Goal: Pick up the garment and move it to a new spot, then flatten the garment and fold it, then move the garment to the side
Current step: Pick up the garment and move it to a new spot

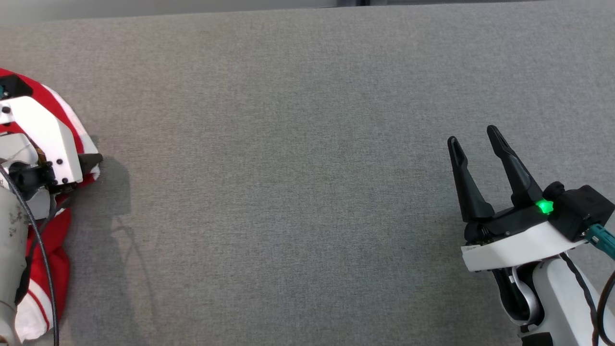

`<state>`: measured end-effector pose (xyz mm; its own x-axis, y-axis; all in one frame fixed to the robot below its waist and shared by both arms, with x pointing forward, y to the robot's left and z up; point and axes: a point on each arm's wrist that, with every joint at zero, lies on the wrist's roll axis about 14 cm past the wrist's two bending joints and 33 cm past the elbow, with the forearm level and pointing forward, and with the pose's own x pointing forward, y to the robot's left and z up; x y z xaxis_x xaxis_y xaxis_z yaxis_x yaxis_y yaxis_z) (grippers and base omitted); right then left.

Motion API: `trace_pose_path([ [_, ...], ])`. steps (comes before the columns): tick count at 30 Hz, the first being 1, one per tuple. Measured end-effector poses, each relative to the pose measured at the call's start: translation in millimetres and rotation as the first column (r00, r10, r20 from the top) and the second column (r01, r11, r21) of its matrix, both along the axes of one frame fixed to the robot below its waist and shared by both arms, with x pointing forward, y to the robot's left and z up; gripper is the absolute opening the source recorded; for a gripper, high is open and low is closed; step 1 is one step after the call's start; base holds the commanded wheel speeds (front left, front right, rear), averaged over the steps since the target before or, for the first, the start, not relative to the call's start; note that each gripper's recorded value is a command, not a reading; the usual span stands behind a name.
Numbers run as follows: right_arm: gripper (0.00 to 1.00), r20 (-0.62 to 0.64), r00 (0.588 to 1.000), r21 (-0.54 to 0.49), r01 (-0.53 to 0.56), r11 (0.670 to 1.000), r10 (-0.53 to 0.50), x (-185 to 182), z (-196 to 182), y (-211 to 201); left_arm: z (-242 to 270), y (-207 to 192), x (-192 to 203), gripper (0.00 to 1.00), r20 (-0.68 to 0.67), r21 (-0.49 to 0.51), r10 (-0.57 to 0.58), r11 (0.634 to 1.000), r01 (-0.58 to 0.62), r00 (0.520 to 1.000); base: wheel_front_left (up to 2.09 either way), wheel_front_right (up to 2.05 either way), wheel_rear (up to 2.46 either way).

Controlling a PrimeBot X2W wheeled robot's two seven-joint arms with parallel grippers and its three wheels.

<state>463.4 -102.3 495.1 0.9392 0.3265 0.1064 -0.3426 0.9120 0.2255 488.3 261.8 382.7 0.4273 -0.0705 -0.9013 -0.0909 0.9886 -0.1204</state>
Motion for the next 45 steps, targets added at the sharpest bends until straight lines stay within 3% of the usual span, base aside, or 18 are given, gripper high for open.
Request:
trace_pose_path([
  [5, 1.0, -0.02, 0.999, -0.006, 0.038, 0.999, -0.038, 1, -7, -14, -28, -22, -11, 0.98, -0.143, -0.039, -0.039, 0.999, 0.034, 0.989, 0.0, 0.0, 0.0],
  [8, 1.0, -0.023, 0.999, -0.008, 0.047, 0.999, -0.047, 0, -8, -17, -30, -23, -10, 0.58, -0.167, -0.036, -0.046, 0.999, 0.041, 0.985, 0.0, 0.0, 0.0],
  [11, 1.0, -0.022, 0.999, -0.007, 0.049, 0.999, -0.049, 0, -8, -18, -30, -20, -11, 0.48, -0.173, -0.019, -0.048, 0.999, 0.046, 0.984, 0.0, 0.0, 0.0],
  [12, 1.0, -0.022, 0.999, -0.006, 0.048, 0.999, -0.049, 1, -8, -18, -30, -18, -11, 0.35, -0.175, -0.013, -0.046, 0.999, 0.045, 0.984, 0.0, 0.0, 0.0],
  [14, 1.0, -0.023, 0.999, -0.004, 0.047, 0.999, -0.047, 0, -8, -16, -30, -15, -12, 0.0, -0.18, -0.004, -0.041, 0.999, 0.041, 0.983, 0.0, 0.0, 0.0],
  [24, 1.0, -0.021, 0.999, -0.006, 0.031, 1.0, -0.031, -2, -5, -11, -21, -9, -16, 0.0, -0.158, 0.011, -0.029, 0.999, 0.031, 0.987, 0.0, 0.0, 0.0],
  [36, 1.0, 0.021, 1.0, 0.012, 0.007, 1.0, -0.008, -24, 20, 0, 45, -10, -2, 0.0, 0.047, 0.069, -0.097, 0.993, 0.093, 0.994, 0.0, 0.0, 0.0],
  [45, 1.0, 0.049, 0.998, 0.035, 0.031, 0.999, -0.033, -54, 38, -5, 125, -61, 3, 0.0, 0.227, 0.115, -0.303, 0.952, 0.284, 0.925, 0.0, 0.0, 0.0],
])
